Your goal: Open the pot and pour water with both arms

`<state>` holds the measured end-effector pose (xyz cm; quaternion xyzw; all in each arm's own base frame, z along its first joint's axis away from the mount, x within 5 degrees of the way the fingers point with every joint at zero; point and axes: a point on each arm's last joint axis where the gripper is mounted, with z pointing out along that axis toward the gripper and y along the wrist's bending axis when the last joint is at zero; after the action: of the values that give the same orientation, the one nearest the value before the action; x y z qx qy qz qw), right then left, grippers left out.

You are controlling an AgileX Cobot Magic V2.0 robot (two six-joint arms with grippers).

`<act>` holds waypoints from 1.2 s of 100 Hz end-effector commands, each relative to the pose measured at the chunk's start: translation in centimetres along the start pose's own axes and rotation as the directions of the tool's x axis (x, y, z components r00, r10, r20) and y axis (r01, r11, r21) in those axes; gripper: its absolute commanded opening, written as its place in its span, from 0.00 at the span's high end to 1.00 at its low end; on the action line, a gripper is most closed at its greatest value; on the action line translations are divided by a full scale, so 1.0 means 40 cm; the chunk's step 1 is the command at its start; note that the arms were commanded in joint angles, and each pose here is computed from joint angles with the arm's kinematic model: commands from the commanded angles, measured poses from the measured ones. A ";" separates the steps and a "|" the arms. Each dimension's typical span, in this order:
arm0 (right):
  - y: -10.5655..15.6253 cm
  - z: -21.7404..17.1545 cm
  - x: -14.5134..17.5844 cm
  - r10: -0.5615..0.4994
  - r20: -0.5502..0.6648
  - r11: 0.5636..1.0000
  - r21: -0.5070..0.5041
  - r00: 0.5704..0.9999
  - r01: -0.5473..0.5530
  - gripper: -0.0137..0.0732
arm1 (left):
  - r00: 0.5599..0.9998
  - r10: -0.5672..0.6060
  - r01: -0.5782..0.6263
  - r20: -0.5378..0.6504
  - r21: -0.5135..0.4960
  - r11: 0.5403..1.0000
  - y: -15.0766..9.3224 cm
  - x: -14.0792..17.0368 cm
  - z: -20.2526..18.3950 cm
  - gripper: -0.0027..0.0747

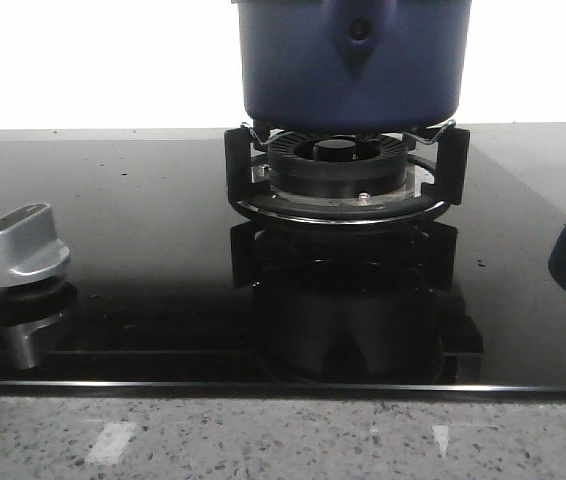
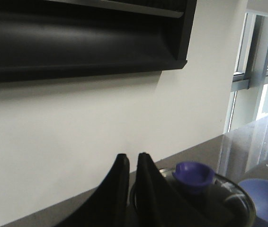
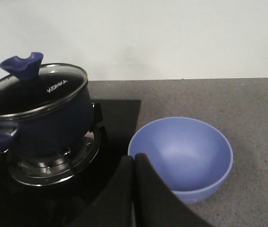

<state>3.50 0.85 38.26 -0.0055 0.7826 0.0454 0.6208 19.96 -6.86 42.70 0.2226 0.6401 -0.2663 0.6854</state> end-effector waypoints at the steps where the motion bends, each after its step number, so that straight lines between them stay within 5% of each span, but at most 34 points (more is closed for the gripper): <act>1: 0.001 -0.029 0.011 -0.023 0.129 1.000 0.003 0.991 0.022 0.92 | 0.999 0.016 -0.016 0.031 -0.008 1.000 -0.039 0.009 -0.064 0.99; 51: 0.003 -0.093 0.127 -0.030 0.243 1.000 -0.001 0.969 0.031 0.92 | 0.998 0.043 -0.041 0.035 -0.042 0.998 -0.168 0.228 -0.274 0.99; 120: 0.003 -0.093 0.127 -0.030 0.243 1.000 -0.001 0.969 0.031 0.92 | 0.991 0.085 -0.084 0.100 -0.017 0.996 -0.205 0.242 -0.321 0.99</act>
<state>-1.31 0.98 32.90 -0.0115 0.7279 0.0415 0.6843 5.38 -5.55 31.34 0.2394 0.6072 -0.2281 0.7225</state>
